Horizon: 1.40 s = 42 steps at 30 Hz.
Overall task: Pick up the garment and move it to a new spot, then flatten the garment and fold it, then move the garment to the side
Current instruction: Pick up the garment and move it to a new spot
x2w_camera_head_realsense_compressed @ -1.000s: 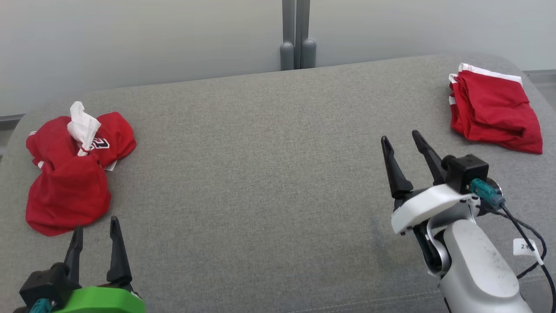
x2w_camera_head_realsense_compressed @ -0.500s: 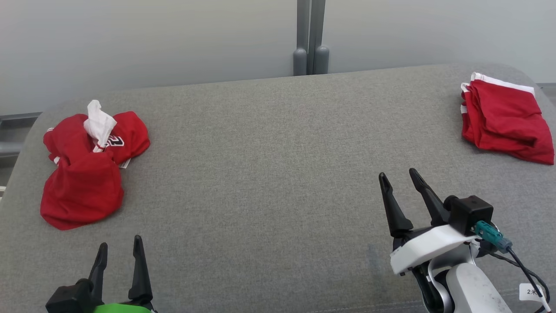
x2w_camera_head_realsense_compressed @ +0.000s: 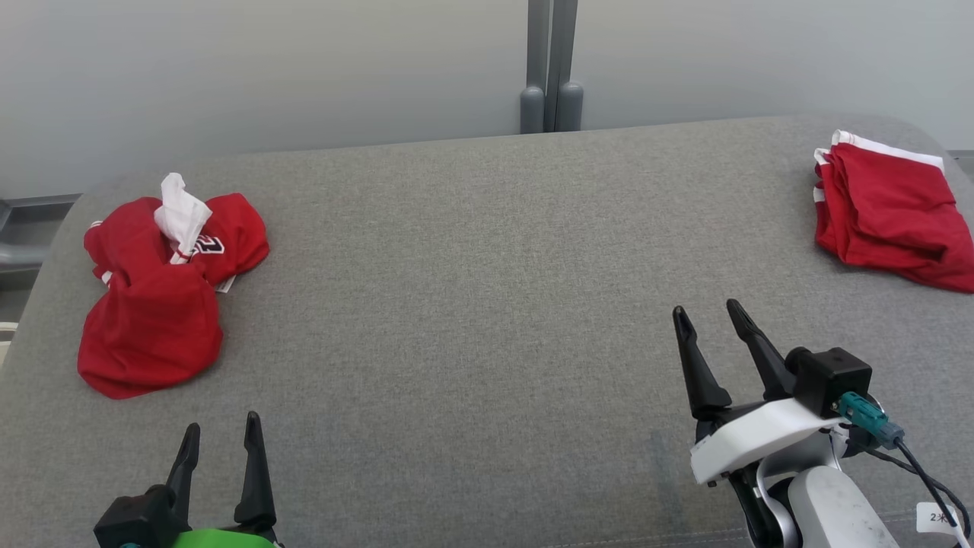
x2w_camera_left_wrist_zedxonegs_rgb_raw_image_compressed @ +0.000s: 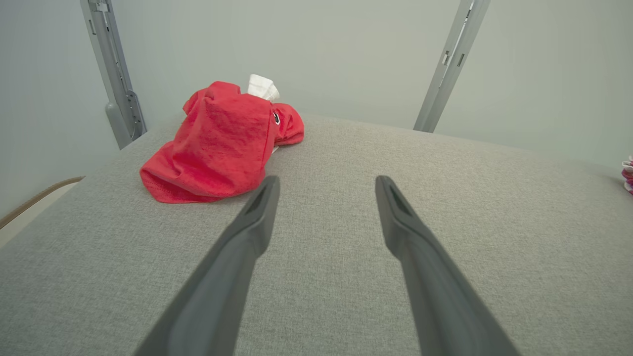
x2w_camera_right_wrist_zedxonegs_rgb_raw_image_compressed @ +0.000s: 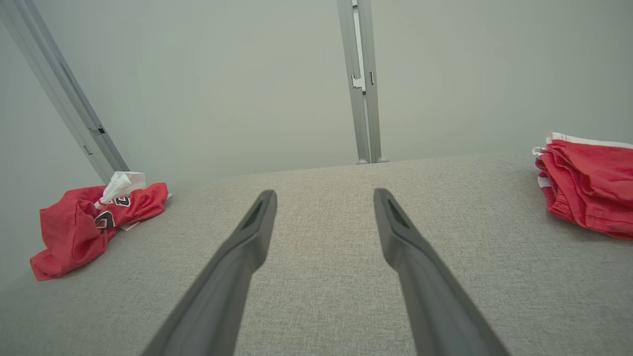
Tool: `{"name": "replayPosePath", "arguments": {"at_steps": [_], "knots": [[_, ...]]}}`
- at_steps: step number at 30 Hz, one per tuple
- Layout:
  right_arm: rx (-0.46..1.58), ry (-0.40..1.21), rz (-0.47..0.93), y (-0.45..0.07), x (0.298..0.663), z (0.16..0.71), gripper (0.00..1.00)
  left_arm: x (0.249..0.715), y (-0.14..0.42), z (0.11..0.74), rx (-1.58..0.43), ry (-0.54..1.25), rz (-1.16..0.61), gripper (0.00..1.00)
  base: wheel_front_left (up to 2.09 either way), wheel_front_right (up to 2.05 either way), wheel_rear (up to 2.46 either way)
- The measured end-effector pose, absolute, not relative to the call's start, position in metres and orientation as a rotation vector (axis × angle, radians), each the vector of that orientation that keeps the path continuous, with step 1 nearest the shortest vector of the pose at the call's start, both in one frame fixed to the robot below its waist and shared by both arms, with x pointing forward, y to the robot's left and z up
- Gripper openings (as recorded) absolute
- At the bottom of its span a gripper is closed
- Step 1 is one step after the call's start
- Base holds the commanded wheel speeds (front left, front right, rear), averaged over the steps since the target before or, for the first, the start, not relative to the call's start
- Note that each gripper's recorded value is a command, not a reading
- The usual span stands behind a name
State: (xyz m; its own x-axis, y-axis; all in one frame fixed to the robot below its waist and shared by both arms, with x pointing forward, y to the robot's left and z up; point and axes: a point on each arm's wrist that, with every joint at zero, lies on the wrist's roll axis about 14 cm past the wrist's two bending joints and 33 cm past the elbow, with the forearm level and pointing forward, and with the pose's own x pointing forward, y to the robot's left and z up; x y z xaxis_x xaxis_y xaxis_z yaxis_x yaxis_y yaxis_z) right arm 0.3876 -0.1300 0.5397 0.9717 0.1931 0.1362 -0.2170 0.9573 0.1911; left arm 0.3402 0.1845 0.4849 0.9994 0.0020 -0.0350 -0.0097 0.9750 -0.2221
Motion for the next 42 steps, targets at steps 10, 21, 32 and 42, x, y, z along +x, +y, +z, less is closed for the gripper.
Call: {"name": "replayPosePath", "arguments": {"at_steps": [10, 21, 32, 42], "knots": [[0.209, -0.108, 0.261, -0.111, 0.390, 0.539, 1.00, 0.332, 0.198, 0.488, -0.219, 0.017, 0.047, 1.00, 0.00, 0.00, 0.00], [0.215, -0.104, 0.372, -0.070, 0.402, 0.540, 1.00, 0.299, 0.241, 0.493, -0.210, -0.011, 0.190, 1.00, 0.00, 0.00, 0.00], [0.224, -0.085, 0.576, 0.007, 0.410, 0.540, 1.00, 0.240, 0.290, 0.489, -0.210, -0.016, 0.398, 1.00, 0.00, 0.00, 0.00], [0.229, -0.060, 0.642, 0.033, 0.415, 0.534, 1.00, 0.228, 0.302, 0.487, -0.205, -0.006, 0.464, 1.00, 0.00, 0.00, 0.00]]}}
